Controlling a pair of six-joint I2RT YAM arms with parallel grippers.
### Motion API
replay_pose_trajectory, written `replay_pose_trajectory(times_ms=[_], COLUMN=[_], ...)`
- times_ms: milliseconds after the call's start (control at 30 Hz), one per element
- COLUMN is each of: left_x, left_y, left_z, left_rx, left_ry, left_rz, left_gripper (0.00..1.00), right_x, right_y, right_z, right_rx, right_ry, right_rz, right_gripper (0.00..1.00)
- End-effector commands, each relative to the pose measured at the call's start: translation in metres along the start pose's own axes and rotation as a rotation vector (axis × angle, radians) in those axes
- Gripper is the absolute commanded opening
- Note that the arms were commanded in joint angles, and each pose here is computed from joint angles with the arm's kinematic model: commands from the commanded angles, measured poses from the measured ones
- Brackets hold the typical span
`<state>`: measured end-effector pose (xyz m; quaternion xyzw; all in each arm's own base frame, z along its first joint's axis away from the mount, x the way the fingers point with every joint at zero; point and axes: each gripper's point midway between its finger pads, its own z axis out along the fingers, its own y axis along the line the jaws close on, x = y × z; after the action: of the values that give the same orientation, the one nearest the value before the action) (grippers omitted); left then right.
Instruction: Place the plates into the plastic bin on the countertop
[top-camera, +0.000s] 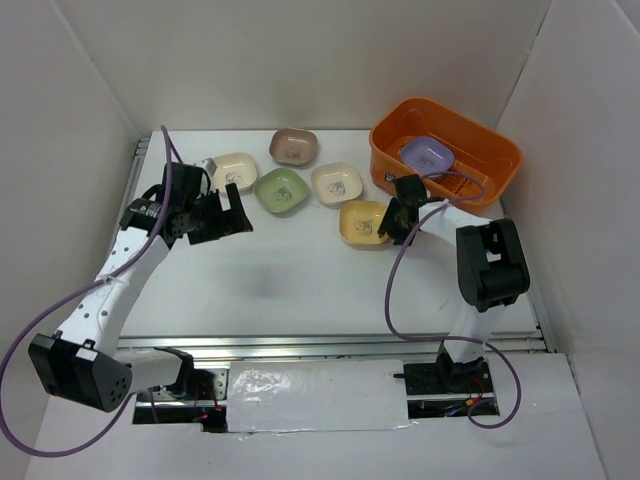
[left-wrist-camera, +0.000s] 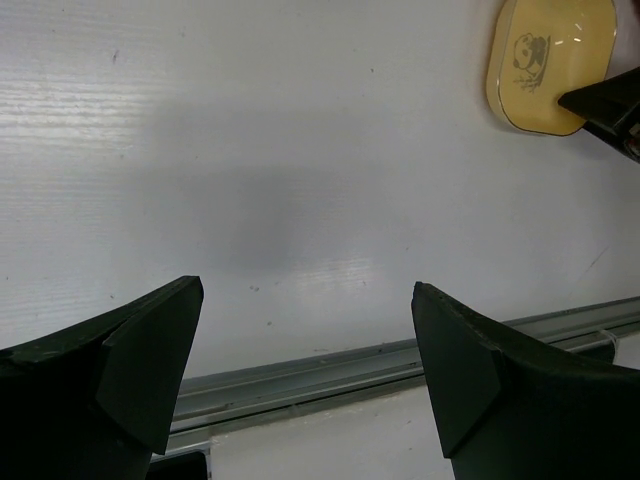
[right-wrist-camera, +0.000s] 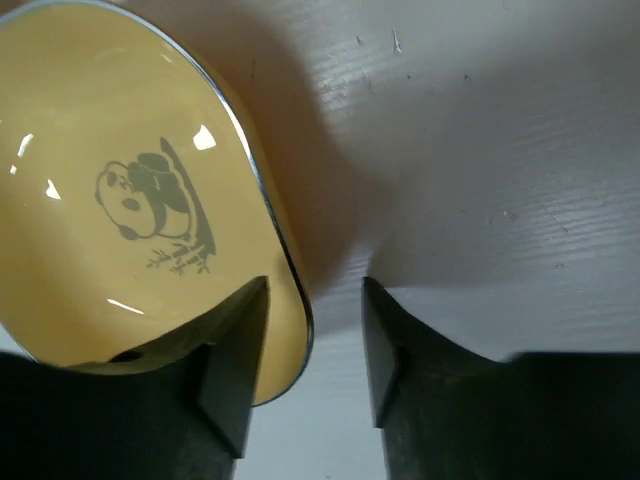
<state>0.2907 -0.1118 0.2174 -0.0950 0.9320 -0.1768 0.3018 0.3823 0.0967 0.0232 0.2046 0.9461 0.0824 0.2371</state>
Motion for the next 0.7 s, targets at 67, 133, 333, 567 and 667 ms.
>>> replay_pose_trajectory(times_ms=[67,133,333,567,667], left_x=[-0.011,-0.011,-0.021,-0.042,-0.046], left_y=[-0.009,-0.009,-0.013,-0.026,-0.028], left_z=[-0.018,-0.021,-0.038,-0.057,-0.056], left_rx=[0.044,0.039,0.039,0.064,0.067], left_ry=[-0.068,-0.075,-0.114,-0.169,-0.177], left_rz=[0.052,0.048,0.039,0.041,0.035], left_gripper=[0.99,0.99,0.99,0.99,0.99], right_x=[-0.023,-0.018,0.013,-0.014,-0.068], right_y=[0.021,0.026,0.028,0.075,0.068], right_z=[-0.008,-0.017,-0.076,-0.171,-0.192], right_rx=[-0.036,-0.055,-0.077,-0.261,-0.280], right_ry=[-0.074,-0.070,-0.074,-0.195,-0.286], right_rz=[-0.001,0.000,0.036,0.014,0.105], right_gripper=[0.23,0.05,0.00,0.00,0.00])
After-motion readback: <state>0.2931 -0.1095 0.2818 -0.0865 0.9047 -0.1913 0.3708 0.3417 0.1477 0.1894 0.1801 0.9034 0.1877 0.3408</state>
